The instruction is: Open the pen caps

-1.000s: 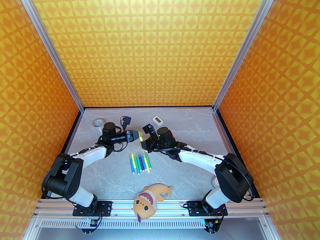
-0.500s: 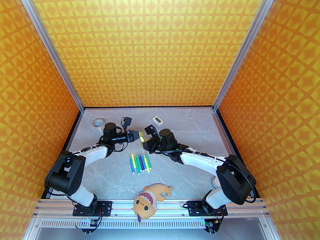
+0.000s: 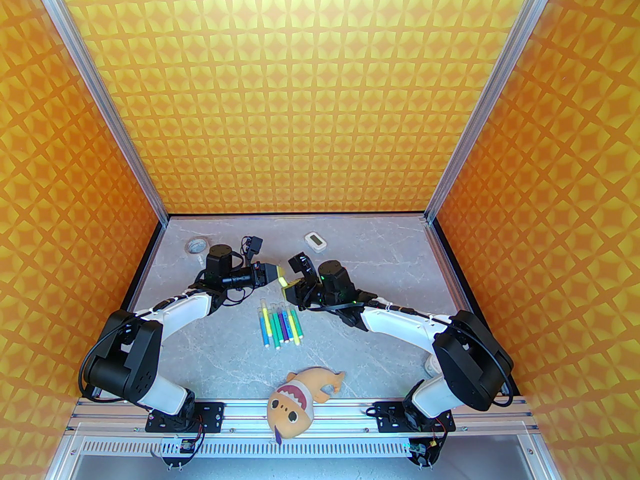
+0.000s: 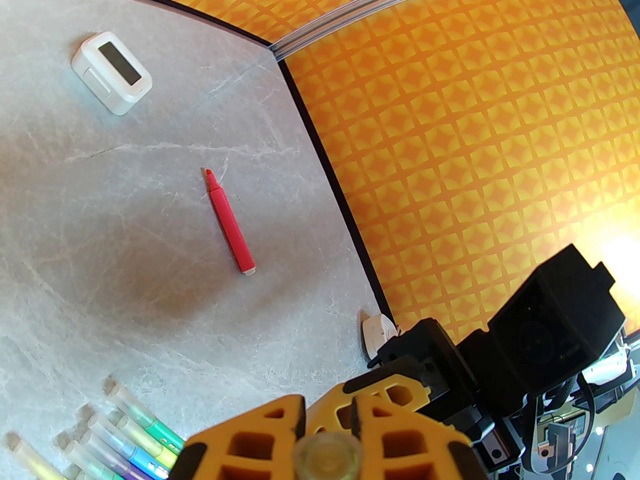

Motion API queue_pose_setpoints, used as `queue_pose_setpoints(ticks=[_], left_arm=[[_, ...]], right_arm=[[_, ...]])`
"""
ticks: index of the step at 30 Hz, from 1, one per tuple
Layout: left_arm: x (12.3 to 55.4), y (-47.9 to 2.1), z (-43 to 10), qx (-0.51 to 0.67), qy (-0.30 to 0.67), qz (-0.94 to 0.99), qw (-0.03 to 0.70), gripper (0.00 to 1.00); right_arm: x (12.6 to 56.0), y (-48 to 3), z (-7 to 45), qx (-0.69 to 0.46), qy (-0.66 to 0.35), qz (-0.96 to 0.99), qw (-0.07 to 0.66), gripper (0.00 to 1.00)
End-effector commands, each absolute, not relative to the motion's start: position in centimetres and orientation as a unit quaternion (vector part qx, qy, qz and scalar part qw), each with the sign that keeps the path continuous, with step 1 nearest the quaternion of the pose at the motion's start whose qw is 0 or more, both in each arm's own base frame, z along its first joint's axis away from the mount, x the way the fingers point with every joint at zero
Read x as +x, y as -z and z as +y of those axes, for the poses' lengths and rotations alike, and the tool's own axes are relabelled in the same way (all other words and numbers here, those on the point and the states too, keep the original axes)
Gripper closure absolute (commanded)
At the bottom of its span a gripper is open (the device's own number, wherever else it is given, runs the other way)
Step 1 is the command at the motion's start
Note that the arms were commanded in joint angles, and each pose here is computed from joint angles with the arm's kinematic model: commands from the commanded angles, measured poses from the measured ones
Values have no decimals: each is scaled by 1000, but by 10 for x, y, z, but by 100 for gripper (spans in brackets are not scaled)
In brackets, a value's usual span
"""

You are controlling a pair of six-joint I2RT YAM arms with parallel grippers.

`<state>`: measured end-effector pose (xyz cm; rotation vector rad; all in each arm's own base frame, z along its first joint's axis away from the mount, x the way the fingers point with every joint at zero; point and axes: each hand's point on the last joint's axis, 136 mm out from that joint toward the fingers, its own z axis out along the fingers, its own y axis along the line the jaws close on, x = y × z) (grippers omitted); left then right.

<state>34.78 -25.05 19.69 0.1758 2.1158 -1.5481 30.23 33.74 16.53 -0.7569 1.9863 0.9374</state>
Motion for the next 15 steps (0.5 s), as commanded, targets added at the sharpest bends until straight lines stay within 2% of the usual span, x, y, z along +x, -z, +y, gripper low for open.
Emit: queue_pose_setpoints(ticks=[1,15], left_arm=[[411,-247,-198,-8,500,760,415,100],[416,-254,-188,-41,496,758,422,100]], right_arm=[[260,-109,314,-314,-348,834,290,100],[258,-106,310,-316,-344,834,294,100]])
